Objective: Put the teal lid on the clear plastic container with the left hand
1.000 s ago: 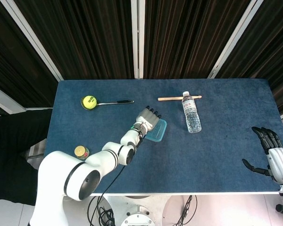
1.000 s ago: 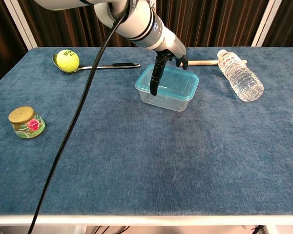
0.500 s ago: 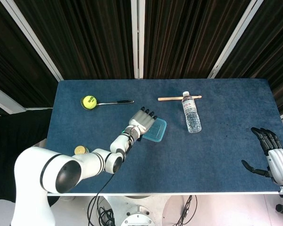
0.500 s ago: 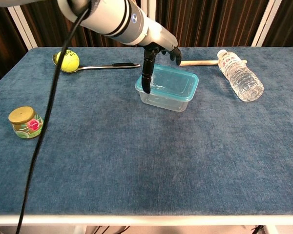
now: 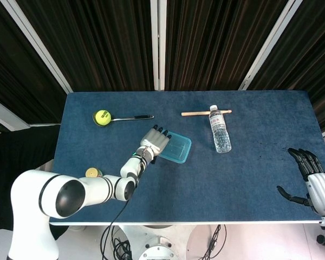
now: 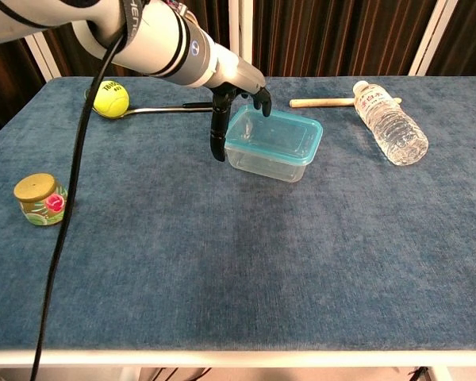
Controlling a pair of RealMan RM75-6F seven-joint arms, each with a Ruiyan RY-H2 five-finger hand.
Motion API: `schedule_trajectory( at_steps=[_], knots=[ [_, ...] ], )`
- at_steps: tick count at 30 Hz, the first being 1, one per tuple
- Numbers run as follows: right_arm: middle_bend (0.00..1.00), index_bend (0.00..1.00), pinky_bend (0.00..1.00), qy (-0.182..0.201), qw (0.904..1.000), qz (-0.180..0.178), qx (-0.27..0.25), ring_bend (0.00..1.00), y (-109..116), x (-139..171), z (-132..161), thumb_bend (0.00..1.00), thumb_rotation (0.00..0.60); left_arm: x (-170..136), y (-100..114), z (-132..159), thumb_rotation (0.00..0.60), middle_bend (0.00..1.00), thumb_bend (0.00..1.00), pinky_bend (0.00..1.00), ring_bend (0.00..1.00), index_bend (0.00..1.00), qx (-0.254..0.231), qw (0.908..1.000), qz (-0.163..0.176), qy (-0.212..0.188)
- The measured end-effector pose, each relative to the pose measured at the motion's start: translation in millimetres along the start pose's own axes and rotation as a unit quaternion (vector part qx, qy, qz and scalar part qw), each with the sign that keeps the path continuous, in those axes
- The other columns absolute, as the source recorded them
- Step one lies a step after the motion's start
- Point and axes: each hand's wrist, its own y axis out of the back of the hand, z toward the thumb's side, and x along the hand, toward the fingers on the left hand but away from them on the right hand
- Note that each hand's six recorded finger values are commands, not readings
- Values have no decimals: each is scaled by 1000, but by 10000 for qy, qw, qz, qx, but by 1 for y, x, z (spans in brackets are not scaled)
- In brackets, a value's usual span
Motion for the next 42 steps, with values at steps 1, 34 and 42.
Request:
schedule_trajectory(
  at_steps=[1,34,42],
  knots=[
    [76,0,0,-2,10000,-2,1,0,0,0,0,149,600,1,-1,0,600,56,0,0,0,117,-2,10000,-23,8],
    [76,0,0,127,9999,-89,-5,0,4,7,5,148,600,-61,-17,11,600,83,0,0,0,125,58,9971,540,-536],
    [75,0,0,161,9998,-90,15,0,4,8,9,149,600,-67,-35,10,600,83,0,0,0,127,188,9969,510,-560]
  ],
)
